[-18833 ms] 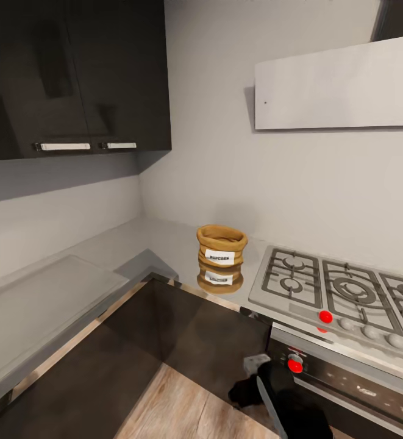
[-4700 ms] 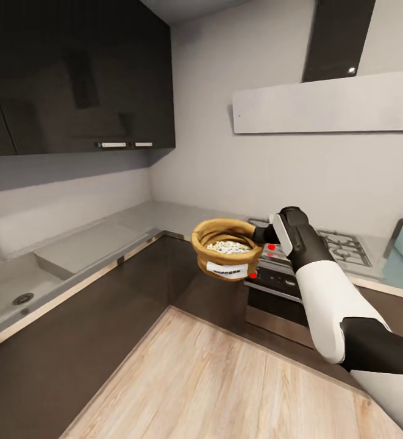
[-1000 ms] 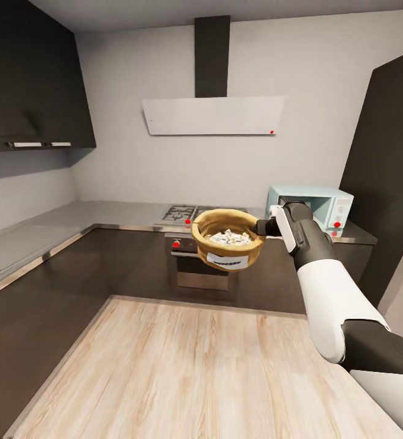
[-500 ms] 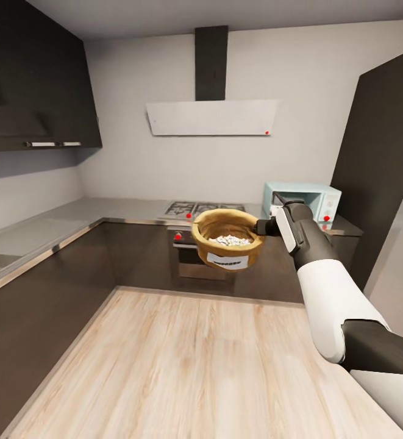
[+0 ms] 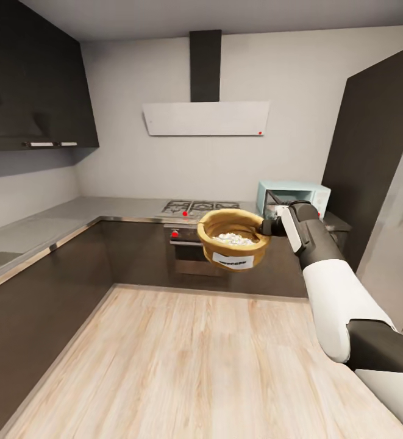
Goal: In the kitchen, take the popcorn bag from the countertop, put it into the microwave, and heat it until the popcorn is cooked so the cooked popcorn ends up inside the bag.
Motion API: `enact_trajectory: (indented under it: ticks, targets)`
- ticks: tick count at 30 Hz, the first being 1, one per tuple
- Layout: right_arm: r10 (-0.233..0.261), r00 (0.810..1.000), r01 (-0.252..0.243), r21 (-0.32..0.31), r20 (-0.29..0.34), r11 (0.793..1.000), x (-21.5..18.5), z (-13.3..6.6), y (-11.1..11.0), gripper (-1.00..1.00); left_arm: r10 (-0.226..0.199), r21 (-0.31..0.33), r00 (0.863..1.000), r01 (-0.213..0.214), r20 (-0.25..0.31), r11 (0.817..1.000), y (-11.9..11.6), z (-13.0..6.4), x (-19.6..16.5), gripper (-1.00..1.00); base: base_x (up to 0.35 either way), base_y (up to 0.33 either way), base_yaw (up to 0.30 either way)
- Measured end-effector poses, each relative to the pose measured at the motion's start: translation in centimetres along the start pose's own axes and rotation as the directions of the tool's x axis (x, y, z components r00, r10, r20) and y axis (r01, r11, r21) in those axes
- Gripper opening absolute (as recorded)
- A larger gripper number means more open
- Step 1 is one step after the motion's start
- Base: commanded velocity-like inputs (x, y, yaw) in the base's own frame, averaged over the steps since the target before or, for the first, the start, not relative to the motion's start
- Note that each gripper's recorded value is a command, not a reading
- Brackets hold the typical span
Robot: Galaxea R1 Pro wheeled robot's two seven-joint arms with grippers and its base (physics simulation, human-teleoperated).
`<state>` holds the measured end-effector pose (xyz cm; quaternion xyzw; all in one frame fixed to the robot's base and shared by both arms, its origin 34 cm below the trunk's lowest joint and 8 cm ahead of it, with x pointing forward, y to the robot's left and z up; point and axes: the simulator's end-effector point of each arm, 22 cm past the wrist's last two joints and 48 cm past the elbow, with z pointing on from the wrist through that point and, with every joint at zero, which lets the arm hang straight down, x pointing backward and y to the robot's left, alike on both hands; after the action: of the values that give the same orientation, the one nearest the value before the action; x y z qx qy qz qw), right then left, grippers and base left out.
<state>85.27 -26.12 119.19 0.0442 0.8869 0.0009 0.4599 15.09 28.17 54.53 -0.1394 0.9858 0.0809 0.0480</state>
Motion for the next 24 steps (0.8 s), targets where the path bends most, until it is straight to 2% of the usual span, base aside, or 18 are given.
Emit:
enact_trajectory:
  ticks: [15, 24]
  targets:
    - [0.002, 1.0, -0.002, 0.004, 0.0, 1.0, -0.03, 0.01, -0.38, -1.0, -0.002, 0.0, 1.0, 0.002, 0.0, 1.0, 0.01, 0.0, 0.01, 1.0, 0.0, 0.0, -0.244]
    - [0.002, 1.0, -0.002, 0.004, 0.0, 1.0, -0.03, 0.01, -0.37, -1.0, 0.013, 0.014, 1.0, -0.013, 0.001, 1.0, -0.41, -0.02, 0.0, 1.0, 0.0, 0.0, -0.246]
